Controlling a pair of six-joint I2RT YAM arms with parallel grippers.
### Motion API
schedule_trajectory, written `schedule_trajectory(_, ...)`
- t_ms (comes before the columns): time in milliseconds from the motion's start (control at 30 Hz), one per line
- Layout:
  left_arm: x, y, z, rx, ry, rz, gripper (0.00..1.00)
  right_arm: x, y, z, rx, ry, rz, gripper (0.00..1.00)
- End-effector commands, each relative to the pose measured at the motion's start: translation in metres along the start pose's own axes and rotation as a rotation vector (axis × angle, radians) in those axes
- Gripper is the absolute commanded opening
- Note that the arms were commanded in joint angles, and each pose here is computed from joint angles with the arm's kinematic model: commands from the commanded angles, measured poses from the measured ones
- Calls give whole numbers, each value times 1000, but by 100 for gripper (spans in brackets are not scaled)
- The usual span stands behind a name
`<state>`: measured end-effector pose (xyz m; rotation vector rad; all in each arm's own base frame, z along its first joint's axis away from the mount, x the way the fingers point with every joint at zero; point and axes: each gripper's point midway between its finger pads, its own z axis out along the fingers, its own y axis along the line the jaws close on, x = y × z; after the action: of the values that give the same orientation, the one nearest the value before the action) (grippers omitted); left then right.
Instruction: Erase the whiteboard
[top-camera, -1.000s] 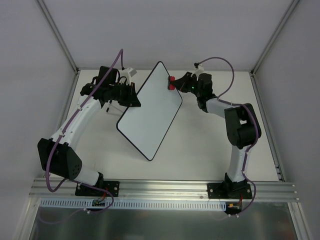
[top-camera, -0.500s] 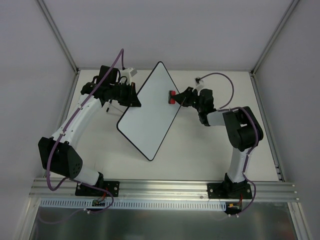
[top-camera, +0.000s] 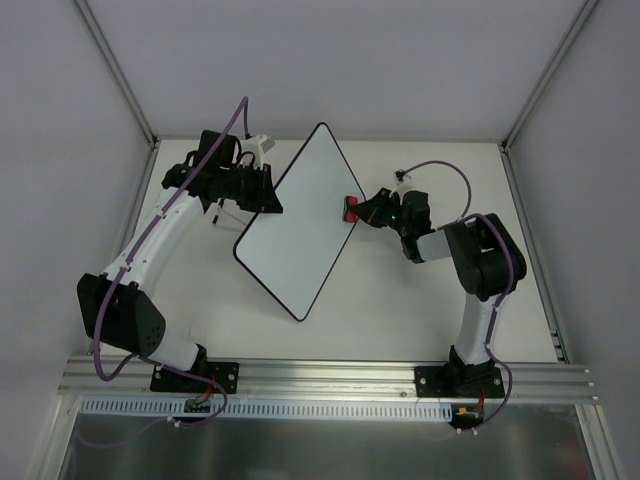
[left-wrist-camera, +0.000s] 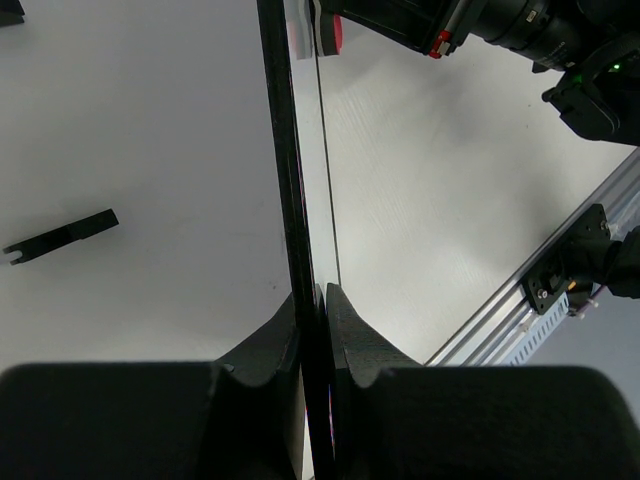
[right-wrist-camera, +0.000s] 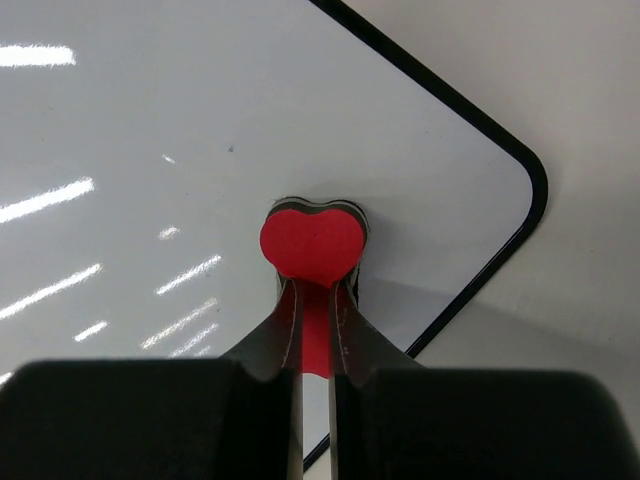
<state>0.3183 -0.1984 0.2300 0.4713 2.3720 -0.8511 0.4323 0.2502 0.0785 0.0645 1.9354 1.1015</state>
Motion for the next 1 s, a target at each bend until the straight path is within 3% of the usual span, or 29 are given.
schedule_trajectory(0,17,-34,6,165,79,134,0,5,51,5,-102,10,-56,0)
schedule_trajectory(300,15,-36,8,176,81,129,0,49,155,12,-314,55,-94,0)
schedule_trajectory(467,15,-35,11,180,87,122,0,71,178,3,-376,80,-90,0)
schedule_trajectory(633,16,-35,10,181,88,123,0,58,160,7,-326,44,-78,0)
schedule_trajectory(967,20,-36,8,182,87,130,0,-26,85,27,-135,-136,-58,0)
